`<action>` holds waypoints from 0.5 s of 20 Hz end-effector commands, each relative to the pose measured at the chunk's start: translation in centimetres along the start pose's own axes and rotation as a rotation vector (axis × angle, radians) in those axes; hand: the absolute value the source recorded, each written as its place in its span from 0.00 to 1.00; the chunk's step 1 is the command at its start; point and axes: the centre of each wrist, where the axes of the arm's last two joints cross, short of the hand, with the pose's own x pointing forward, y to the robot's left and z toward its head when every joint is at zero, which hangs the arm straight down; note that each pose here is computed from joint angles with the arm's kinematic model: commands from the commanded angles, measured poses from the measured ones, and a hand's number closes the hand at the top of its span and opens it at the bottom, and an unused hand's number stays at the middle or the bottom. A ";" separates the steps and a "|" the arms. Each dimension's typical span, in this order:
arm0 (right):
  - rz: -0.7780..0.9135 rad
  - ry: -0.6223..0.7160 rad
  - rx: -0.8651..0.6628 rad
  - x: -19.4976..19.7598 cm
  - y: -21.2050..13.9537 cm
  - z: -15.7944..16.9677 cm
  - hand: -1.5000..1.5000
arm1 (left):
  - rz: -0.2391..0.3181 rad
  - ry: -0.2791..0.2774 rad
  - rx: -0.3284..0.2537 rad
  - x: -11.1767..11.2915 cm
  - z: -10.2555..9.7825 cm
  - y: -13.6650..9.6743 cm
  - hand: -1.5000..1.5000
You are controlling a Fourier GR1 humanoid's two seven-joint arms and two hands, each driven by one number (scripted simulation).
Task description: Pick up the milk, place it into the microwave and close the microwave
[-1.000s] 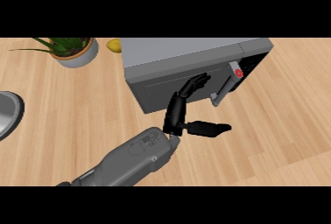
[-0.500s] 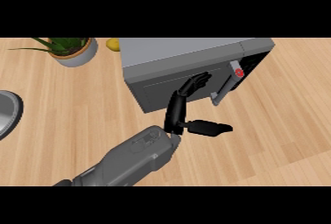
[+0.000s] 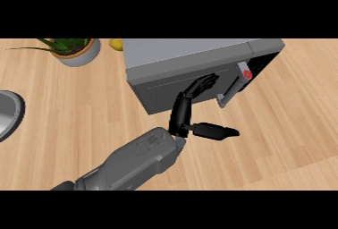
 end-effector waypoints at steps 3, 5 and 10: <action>-0.203 0.033 -0.030 -2.3 0.9 0.5 0.00 | -0.014 0.009 0.087 0.5 -2.3 0.9 0.00; -0.217 0.045 -0.018 -2.5 0.5 0.3 0.00 | -0.014 0.022 0.096 0.2 -2.3 1.0 0.00; -0.265 0.035 -0.017 -3.0 -0.4 -0.4 0.00 | -0.005 0.010 0.092 0.3 -2.3 0.9 0.00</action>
